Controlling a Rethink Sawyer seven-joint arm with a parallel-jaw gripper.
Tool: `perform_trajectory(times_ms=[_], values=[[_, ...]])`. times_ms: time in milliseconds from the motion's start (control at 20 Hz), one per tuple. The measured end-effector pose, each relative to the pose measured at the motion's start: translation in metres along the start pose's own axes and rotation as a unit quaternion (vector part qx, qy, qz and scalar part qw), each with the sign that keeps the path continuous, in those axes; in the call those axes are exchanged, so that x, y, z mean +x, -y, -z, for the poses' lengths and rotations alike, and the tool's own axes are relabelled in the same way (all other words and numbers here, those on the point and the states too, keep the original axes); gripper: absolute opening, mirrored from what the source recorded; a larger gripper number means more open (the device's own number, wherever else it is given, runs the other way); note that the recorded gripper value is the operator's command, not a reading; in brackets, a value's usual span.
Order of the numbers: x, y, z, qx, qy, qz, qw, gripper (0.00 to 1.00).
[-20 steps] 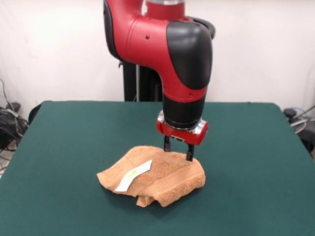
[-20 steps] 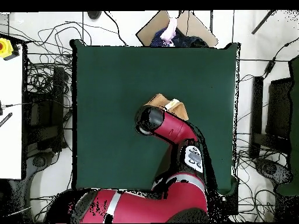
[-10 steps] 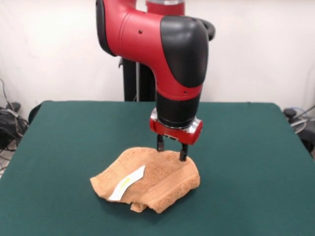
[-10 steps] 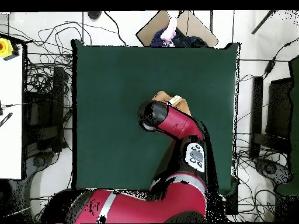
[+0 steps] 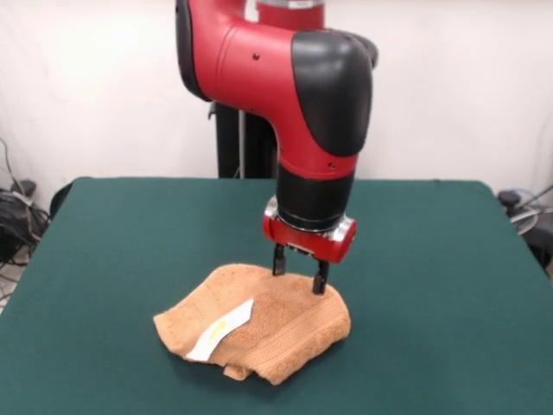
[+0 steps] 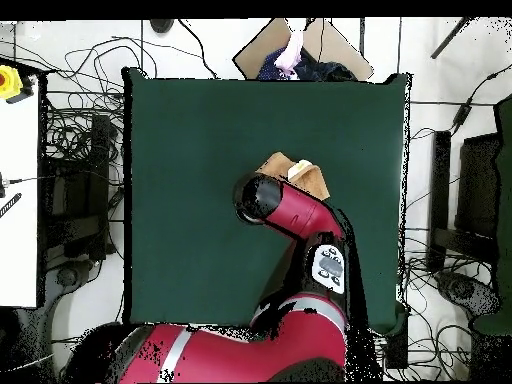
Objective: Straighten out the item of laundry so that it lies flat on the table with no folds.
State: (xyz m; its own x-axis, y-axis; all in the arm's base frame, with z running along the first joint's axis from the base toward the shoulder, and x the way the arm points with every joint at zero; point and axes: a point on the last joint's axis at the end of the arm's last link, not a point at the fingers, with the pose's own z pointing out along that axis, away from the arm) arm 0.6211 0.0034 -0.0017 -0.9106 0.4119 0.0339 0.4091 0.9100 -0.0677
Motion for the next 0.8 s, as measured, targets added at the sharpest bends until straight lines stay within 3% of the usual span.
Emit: perform_trajectory(times_ms=[150,750,800], values=[[0.005,-0.009,-0.006,0.005,0.03,0.01,0.9995,1.0],[0.026,-0.036,-0.017,0.016,0.075,0.042,0.9961,1.0],[0.027,-0.038,-0.018,0.017,0.077,0.044,0.9959,0.0]])
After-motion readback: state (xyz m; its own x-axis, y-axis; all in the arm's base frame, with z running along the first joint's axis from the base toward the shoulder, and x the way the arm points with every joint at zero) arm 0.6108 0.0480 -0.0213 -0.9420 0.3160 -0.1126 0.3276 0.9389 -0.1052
